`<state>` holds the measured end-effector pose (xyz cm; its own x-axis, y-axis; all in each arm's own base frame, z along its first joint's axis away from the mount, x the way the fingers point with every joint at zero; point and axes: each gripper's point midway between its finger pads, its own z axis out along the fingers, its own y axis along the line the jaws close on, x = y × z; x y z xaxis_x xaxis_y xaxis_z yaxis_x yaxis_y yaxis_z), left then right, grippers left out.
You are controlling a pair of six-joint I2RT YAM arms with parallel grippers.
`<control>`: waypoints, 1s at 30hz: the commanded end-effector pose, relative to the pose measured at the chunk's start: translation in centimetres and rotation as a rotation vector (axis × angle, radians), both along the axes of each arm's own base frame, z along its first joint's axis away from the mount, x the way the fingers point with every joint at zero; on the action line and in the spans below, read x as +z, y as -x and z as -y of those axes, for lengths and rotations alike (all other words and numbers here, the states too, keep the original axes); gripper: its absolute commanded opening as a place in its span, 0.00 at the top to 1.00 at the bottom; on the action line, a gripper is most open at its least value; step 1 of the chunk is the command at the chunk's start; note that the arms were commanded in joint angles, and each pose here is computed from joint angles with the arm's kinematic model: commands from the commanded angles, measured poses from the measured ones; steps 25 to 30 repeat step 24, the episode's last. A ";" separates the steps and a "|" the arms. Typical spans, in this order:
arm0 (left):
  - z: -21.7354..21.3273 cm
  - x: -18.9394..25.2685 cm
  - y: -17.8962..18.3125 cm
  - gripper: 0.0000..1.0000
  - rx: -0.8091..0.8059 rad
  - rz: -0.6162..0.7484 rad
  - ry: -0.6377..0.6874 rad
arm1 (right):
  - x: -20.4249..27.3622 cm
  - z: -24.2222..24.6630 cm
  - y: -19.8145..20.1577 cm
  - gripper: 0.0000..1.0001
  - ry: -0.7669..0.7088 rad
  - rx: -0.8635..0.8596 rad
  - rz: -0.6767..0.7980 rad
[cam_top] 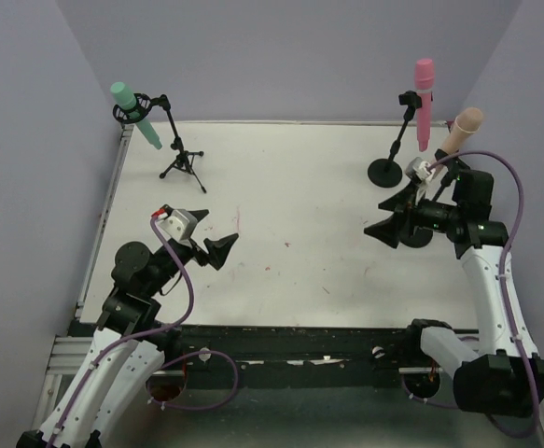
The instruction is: Attach the microphones to the stand
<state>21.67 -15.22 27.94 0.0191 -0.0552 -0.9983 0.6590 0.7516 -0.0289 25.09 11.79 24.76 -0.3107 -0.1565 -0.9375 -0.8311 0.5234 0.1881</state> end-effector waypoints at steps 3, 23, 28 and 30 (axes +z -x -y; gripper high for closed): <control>-1.1 -0.6 -1.1 0.02 0.080 -0.014 -0.007 | 1.4 -0.9 -4.2 0.00 -0.007 -0.095 0.047; -1.8 -1.0 -2.1 0.02 0.140 -0.018 -0.007 | 0.7 3.2 -6.2 0.00 -0.089 -0.535 0.057; -1.8 -1.0 -2.1 0.02 0.140 -0.018 -0.007 | 0.8 3.3 -6.2 0.01 -0.087 -0.536 0.063; -1.8 -1.0 -2.1 0.02 0.140 -0.018 -0.007 | 0.8 3.3 -6.2 0.01 -0.087 -0.536 0.063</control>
